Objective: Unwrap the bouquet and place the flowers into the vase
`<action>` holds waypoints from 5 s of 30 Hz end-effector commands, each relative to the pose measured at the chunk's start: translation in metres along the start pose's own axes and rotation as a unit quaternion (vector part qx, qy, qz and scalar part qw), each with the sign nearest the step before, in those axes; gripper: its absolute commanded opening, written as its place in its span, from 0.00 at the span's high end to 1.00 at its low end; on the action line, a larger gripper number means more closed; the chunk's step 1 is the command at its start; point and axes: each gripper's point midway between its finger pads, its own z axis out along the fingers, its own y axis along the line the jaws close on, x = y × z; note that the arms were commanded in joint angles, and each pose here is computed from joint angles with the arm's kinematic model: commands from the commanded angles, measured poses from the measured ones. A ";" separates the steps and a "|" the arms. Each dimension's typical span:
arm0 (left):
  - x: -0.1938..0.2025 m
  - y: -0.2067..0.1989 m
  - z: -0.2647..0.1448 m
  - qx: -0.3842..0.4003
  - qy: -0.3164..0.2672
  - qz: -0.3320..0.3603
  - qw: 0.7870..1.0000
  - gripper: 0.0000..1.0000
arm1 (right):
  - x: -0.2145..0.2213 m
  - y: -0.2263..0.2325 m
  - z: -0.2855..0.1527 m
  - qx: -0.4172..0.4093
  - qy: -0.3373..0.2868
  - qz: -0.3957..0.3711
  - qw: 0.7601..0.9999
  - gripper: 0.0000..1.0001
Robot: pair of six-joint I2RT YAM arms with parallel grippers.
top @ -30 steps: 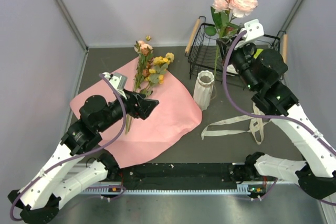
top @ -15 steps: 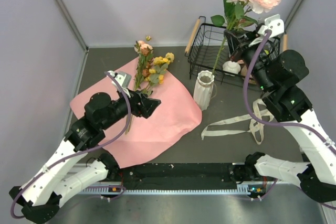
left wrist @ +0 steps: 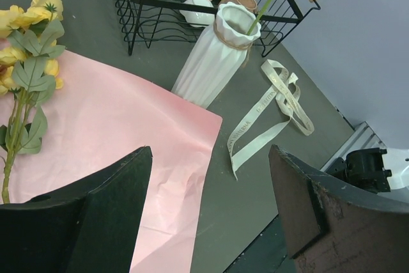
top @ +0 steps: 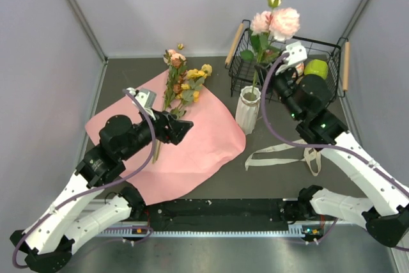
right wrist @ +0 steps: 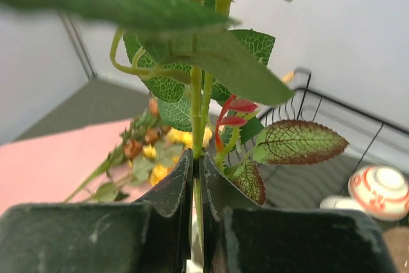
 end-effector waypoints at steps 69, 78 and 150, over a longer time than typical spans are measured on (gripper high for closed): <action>0.108 0.262 0.081 -0.355 0.333 -0.060 0.871 0.46 | 0.149 0.048 -0.134 -0.121 0.268 0.155 0.943 0.01; 0.139 0.276 0.089 -0.396 0.392 -0.010 0.830 0.56 | 0.150 0.049 -0.134 -0.126 0.270 0.150 0.943 0.01; 0.005 0.067 0.067 -0.050 0.114 -0.032 0.992 1.00 | 0.087 0.125 -0.099 -0.246 0.228 0.208 0.919 0.10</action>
